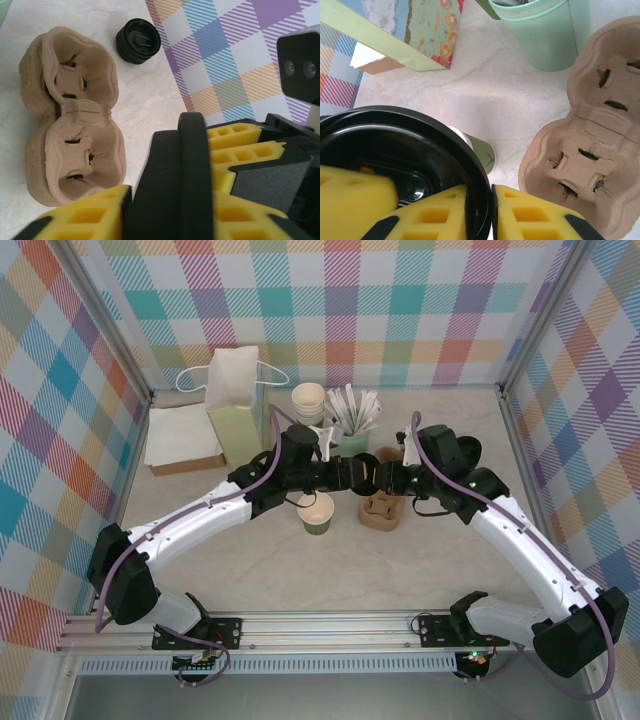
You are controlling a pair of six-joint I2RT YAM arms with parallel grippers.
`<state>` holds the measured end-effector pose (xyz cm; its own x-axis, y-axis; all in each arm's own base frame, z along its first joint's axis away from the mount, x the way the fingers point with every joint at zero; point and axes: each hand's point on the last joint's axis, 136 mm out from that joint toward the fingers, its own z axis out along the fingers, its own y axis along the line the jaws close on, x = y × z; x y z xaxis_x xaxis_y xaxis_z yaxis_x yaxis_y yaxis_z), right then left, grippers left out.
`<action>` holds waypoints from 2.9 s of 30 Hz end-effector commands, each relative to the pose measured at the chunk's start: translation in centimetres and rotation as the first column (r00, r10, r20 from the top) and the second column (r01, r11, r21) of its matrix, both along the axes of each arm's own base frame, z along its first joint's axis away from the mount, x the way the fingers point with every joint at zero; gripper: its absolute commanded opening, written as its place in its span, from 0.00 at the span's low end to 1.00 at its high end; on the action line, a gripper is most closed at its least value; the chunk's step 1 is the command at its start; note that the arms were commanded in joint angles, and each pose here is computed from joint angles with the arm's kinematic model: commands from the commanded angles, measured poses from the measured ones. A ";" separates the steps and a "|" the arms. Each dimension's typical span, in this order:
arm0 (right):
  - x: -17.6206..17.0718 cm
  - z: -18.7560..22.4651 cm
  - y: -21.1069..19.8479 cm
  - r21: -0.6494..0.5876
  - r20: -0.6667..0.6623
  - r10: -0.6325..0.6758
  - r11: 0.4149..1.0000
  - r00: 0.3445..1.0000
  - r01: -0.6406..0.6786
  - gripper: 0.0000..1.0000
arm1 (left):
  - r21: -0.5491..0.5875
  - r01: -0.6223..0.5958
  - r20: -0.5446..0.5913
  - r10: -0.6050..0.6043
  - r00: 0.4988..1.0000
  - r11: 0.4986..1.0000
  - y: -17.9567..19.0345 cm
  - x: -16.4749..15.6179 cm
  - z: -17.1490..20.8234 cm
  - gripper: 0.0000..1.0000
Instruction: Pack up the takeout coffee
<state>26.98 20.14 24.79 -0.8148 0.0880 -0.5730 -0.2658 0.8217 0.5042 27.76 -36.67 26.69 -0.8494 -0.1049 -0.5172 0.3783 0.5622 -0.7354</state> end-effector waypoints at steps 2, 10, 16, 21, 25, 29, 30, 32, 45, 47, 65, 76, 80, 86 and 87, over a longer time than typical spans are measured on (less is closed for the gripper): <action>-0.2 2.3 0.7 0.041 0.051 0.053 0.998 0.997 -0.055 0.26 | 0.039 -0.018 0.051 0.016 0.999 0.999 0.5 -0.1 1.1 0.22; -1.5 4.2 -1.0 0.131 0.097 0.101 0.985 0.990 -0.114 0.56 | 0.075 -0.069 0.121 0.060 0.991 0.995 2.5 0.0 1.9 0.14; -2.4 5.3 -0.8 0.293 0.148 0.199 0.927 0.969 -0.235 0.79 | 0.037 -0.040 0.194 0.032 0.981 0.999 3.2 -0.6 3.3 0.11; -2.8 5.5 0.8 0.358 0.170 0.300 0.869 0.939 -0.342 0.82 | -0.010 0.035 0.255 -0.031 0.966 0.999 2.9 -1.6 4.6 0.10; -2.5 5.7 1.7 0.401 0.175 0.355 0.826 0.918 -0.396 0.81 | -0.042 0.089 0.285 -0.073 0.956 0.995 2.4 -2.3 5.6 0.10; -2.2 5.5 2.2 0.419 0.167 0.380 0.808 0.910 -0.414 0.76 | -0.049 0.096 0.293 -0.077 0.953 0.994 2.4 -2.4 6.0 0.09; -2.1 5.5 2.3 0.422 0.165 0.383 0.805 0.909 -0.416 0.75 | -0.052 0.098 0.294 -0.079 0.953 0.994 2.4 -2.4 6.0 0.09; -2.1 5.4 2.4 0.432 0.159 0.393 0.797 0.906 -0.421 0.71 | -0.059 0.110 0.295 -0.088 0.951 0.992 2.2 -2.6 6.2 0.09; -2.9 5.9 2.9 0.477 0.171 0.435 0.749 0.884 -0.461 0.52 | -0.064 0.124 0.284 -0.101 0.953 0.990 1.6 -2.4 6.2 0.09; -3.0 5.9 3.0 0.477 0.169 0.441 0.746 0.882 -0.465 0.49 | -0.064 0.126 0.283 -0.103 0.954 0.990 1.5 -2.3 6.2 0.09; -2.3 4.0 2.2 0.284 0.151 0.369 0.872 0.917 -0.398 0.14 | 0.050 0.010 0.273 -0.023 0.962 0.999 4.1 -1.7 4.8 0.64; 1.3 1.3 0.3 -0.202 0.267 0.197 0.969 0.943 -0.146 0.11 | 0.099 -0.304 0.075 0.297 0.952 0.948 11.7 -0.6 4.3 0.86; 2.7 2.0 -0.1 -0.345 0.399 0.153 0.938 0.904 -0.006 0.10 | 0.064 -0.448 -0.122 0.453 0.883 0.892 13.8 -0.5 3.8 0.87; 3.6 3.7 2.1 -0.464 0.585 0.207 0.879 0.784 0.114 0.10 | -0.021 -0.601 -0.348 0.558 0.753 0.799 14.6 -0.5 4.4 0.84; 3.6 3.8 2.8 -0.485 0.608 0.234 0.866 0.758 0.121 0.10 | -0.031 -0.624 -0.389 0.566 0.727 0.781 14.6 -0.5 4.4 0.82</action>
